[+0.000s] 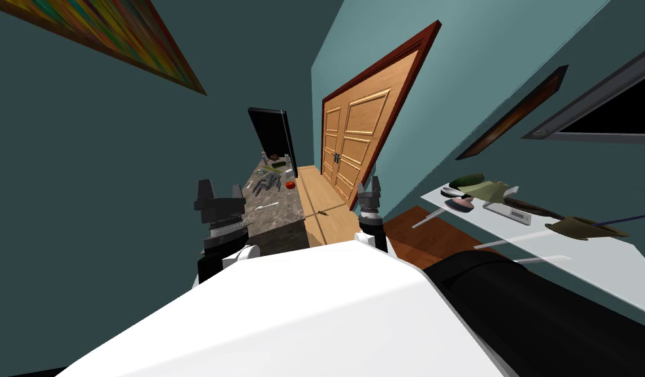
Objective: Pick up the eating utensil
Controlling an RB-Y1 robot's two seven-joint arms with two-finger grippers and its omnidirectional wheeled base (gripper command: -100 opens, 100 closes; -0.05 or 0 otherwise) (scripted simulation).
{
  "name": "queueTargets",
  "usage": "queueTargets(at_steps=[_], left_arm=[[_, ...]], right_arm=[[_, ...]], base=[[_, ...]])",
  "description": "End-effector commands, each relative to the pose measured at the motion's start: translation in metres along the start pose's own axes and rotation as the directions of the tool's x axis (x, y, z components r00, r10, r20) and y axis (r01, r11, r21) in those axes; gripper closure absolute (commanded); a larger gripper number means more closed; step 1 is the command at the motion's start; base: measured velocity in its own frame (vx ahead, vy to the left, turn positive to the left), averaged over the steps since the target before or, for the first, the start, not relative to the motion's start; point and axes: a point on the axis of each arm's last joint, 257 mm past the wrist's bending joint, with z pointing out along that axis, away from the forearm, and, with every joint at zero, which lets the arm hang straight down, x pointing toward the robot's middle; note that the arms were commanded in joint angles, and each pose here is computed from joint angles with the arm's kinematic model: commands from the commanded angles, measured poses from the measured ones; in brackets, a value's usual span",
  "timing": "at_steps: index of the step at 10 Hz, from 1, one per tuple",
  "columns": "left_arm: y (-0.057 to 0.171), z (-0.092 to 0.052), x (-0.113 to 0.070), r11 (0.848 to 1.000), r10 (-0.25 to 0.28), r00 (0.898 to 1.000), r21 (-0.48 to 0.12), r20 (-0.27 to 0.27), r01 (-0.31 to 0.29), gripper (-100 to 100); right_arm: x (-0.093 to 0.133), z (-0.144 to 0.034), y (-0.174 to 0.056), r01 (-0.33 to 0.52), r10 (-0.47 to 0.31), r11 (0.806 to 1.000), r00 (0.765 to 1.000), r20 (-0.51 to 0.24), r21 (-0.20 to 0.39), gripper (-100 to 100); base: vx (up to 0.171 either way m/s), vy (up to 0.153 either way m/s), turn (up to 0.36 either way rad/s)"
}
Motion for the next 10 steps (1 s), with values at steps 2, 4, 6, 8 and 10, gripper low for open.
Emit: queueTargets(at_steps=[2, 4, 6, 8, 10], left_arm=[[0.014, -0.011, 0.008, 0.998, 0.032, 0.997, -0.049, -0.067, -0.035, -100], [0.034, -0.030, 0.013, 0.990, 0.057, 0.990, -0.119, -0.132, -0.073, -100], [0.061, -0.060, 0.015, 0.971, 0.071, 0.977, -0.212, -0.200, -0.114, -100], [0.089, -0.096, 0.015, 0.939, 0.064, 0.963, -0.312, -0.263, -0.148, -100], [0.104, -0.124, 0.011, 0.908, 0.056, 0.952, -0.382, -0.300, -0.174, -100]], right_arm=[[0.000, 0.000, 0.000, 0.000, 0.000, 1.000, 1.000, 0.000, 0.000, 0], [0.000, 0.000, 0.000, 0.000, 0.000, 1.000, 1.000, 0.000, 0.000, 0], [0.000, 0.000, 0.000, 0.000, 0.000, 1.000, 1.000, 0.000, 0.000, 0], [0.000, 0.000, 0.000, 0.000, 0.000, 1.000, 1.000, 0.000, 0.000, 0], [0.000, 0.000, 0.000, 0.000, 0.000, 1.000, 1.000, 0.000, 0.000, 0]], base=[[0.006, -0.035, -0.008], [0.018, -0.086, -0.015], [0.027, -0.132, -0.018], [0.049, -0.149, -0.025], [0.024, -0.083, -0.018]])
